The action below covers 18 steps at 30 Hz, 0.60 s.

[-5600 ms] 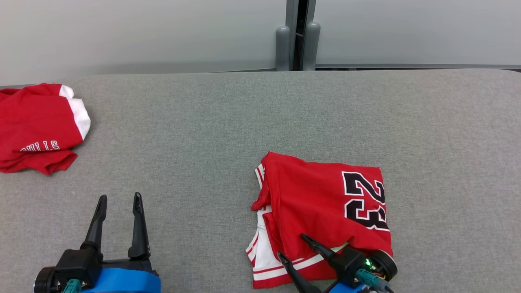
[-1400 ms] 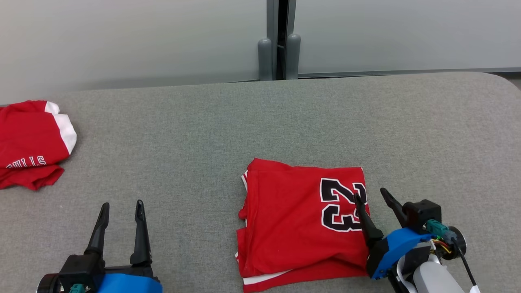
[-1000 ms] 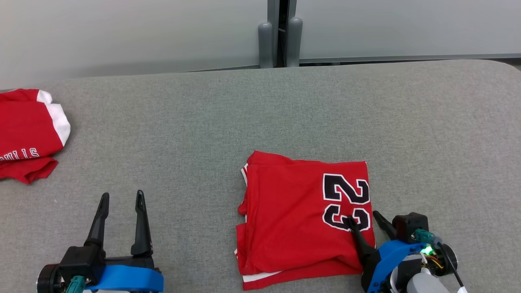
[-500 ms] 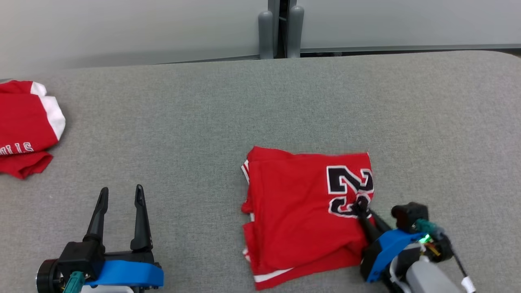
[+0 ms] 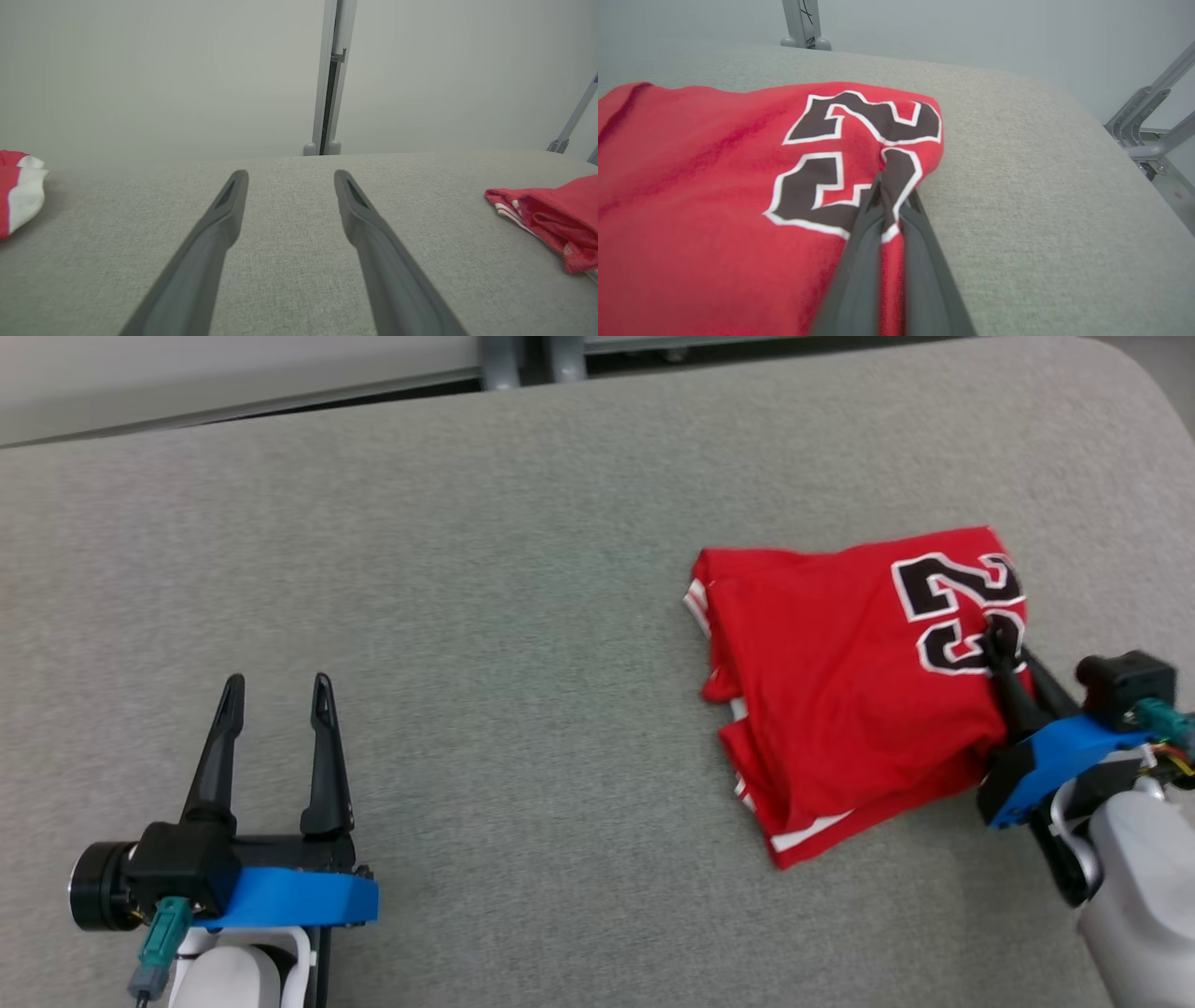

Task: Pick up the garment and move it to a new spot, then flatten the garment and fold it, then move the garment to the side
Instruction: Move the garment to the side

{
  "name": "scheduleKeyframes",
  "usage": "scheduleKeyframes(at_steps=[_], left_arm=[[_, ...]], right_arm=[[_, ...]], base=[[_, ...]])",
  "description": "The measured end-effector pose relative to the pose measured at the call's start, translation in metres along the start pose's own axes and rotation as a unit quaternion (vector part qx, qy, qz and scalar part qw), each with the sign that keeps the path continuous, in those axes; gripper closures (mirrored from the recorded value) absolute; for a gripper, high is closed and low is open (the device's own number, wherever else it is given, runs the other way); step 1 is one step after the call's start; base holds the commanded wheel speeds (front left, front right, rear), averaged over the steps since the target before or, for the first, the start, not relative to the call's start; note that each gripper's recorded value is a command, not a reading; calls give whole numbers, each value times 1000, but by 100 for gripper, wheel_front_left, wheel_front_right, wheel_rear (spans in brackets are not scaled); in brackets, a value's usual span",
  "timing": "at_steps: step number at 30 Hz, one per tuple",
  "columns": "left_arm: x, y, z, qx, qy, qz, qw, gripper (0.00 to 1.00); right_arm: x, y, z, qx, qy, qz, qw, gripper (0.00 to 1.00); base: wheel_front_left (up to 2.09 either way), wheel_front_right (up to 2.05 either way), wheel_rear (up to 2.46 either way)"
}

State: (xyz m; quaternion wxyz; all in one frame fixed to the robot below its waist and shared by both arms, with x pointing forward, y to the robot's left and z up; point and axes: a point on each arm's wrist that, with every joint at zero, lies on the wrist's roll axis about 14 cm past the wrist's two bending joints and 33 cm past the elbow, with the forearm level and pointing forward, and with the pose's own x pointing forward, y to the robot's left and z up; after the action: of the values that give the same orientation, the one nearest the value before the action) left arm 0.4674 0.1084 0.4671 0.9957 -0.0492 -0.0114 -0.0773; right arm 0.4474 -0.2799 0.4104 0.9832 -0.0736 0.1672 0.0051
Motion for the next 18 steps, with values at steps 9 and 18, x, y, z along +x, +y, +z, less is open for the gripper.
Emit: scheduleKeyframes(at_steps=[9, 18], left_arm=[[29, -35, -20, -10, 8, -52, 999, 0], [34, -36, -28, -11, 12, -58, 998, 0]], right_arm=[[-16, -64, -1, -8, -4, -77, 997, 100], [17, -78, 52, -56, -52, -73, 994, 100]], base=[[0, 0, 0], [0, 0, 0]])
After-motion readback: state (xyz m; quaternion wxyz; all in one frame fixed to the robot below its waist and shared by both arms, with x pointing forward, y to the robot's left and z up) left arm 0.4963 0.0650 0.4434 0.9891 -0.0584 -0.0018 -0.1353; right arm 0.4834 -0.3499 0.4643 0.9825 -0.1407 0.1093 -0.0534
